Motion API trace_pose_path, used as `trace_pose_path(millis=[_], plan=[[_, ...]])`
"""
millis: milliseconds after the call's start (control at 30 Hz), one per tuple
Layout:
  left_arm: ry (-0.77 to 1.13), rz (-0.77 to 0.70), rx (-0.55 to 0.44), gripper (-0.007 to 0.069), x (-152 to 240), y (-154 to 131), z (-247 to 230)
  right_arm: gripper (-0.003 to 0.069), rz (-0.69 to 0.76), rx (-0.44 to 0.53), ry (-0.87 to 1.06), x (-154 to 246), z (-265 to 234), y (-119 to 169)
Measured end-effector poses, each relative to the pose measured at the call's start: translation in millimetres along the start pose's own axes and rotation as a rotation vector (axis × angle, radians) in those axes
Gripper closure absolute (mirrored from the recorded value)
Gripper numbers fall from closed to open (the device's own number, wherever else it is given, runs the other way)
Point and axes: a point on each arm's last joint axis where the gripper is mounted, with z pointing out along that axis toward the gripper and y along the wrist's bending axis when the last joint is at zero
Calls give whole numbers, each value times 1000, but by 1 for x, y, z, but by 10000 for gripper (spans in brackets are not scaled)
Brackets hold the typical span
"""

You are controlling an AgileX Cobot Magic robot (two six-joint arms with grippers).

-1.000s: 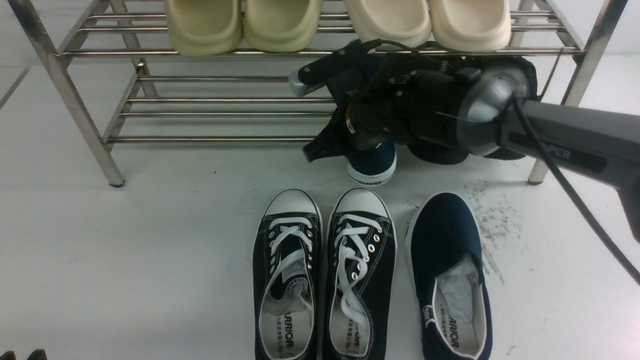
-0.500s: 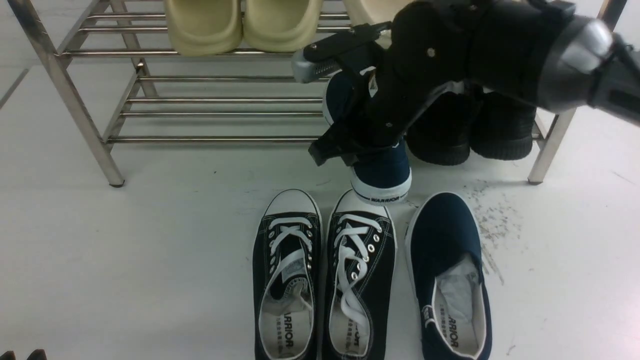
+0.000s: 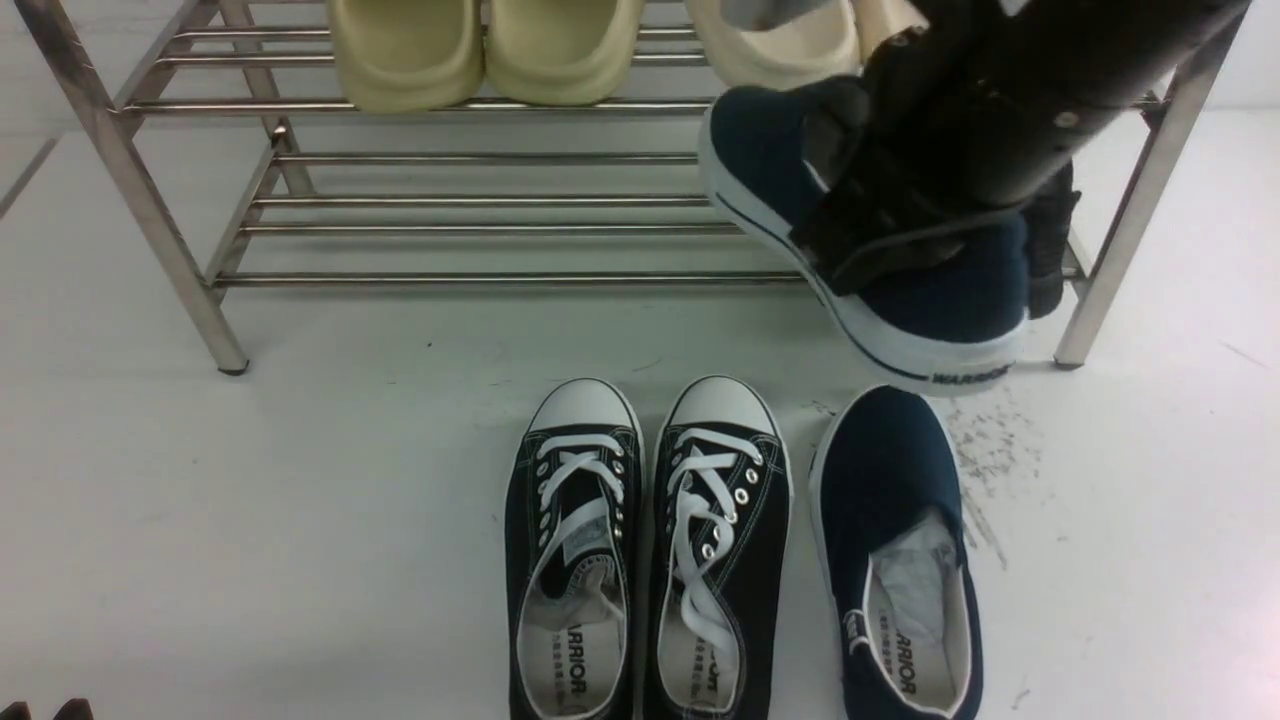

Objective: Take the shoes off the shelf with your hand on the white table.

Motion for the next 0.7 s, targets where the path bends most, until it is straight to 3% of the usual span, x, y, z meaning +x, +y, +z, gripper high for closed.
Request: trace_pose_path(millis=[267, 433, 700], plan=[[0, 9, -3, 385, 0, 0, 0, 624, 134, 93, 53, 46, -13, -6], [0, 21, -8, 385, 0, 1, 0, 624, 297, 220, 146, 94, 9, -17], [1, 23, -9, 385, 0, 1, 0, 624, 402, 301, 147, 139, 62, -28]])
